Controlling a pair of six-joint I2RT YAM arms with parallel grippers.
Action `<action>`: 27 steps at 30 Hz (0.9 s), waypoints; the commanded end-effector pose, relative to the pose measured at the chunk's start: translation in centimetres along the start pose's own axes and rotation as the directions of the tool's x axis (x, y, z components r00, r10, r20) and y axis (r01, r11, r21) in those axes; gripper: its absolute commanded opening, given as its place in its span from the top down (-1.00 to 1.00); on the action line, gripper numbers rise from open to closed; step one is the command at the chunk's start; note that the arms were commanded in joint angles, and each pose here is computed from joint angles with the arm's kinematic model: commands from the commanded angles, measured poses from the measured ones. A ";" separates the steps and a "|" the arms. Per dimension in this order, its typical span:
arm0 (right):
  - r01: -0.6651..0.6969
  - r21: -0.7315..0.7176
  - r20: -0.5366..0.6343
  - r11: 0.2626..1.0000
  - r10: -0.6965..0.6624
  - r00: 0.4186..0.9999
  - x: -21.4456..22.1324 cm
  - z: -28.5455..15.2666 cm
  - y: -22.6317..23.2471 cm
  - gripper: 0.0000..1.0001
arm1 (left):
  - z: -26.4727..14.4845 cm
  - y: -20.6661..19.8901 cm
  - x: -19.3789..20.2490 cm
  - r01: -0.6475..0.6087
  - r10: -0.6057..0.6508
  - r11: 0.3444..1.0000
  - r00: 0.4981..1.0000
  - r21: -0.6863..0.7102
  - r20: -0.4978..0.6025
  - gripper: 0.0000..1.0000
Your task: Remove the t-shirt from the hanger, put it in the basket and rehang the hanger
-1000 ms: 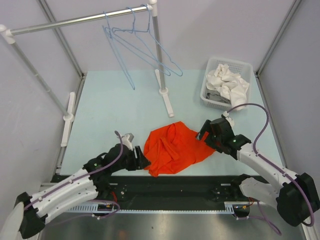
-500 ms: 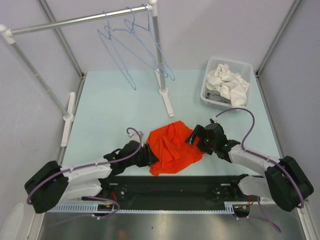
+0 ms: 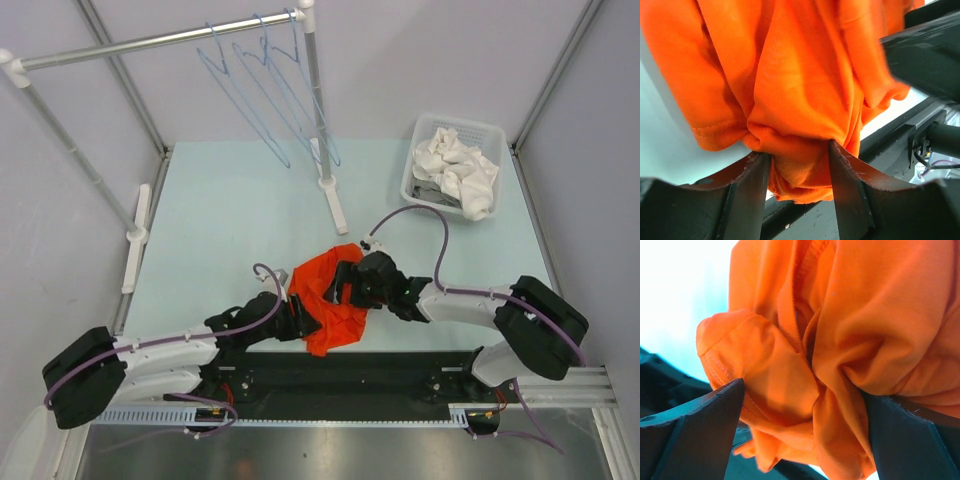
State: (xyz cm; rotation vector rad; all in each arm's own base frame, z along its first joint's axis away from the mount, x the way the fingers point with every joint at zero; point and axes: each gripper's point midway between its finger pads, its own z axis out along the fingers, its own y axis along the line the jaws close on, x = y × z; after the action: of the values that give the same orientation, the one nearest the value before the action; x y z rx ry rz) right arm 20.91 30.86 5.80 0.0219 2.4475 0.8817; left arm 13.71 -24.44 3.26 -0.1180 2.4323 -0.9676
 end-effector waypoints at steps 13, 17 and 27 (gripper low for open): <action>0.160 0.258 0.064 0.953 -0.182 0.981 -0.4 1.5 -0.3 0.73 | -1.2 0.0 -0.3 -0.026 0.026 1.000 1.000 0.000 0.011 -0.31; 0.198 0.279 0.141 0.940 -0.244 0.959 -4.7 -1.5 2.3 1.00 | -3.3 -1.8 -1.5 -0.068 0.060 0.993 0.995 0.097 0.075 -0.46; 0.061 0.256 0.535 0.965 -0.194 0.822 -23.2 -15.8 3.6 1.00 | -6.3 -4.2 -3.5 -0.075 0.039 0.975 0.984 0.209 0.173 -0.54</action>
State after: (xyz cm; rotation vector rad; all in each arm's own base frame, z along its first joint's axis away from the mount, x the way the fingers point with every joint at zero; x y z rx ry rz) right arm 28.32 26.03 18.60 0.0476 2.2005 0.4767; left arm 13.39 -23.06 11.22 -0.0864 2.1539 -1.1625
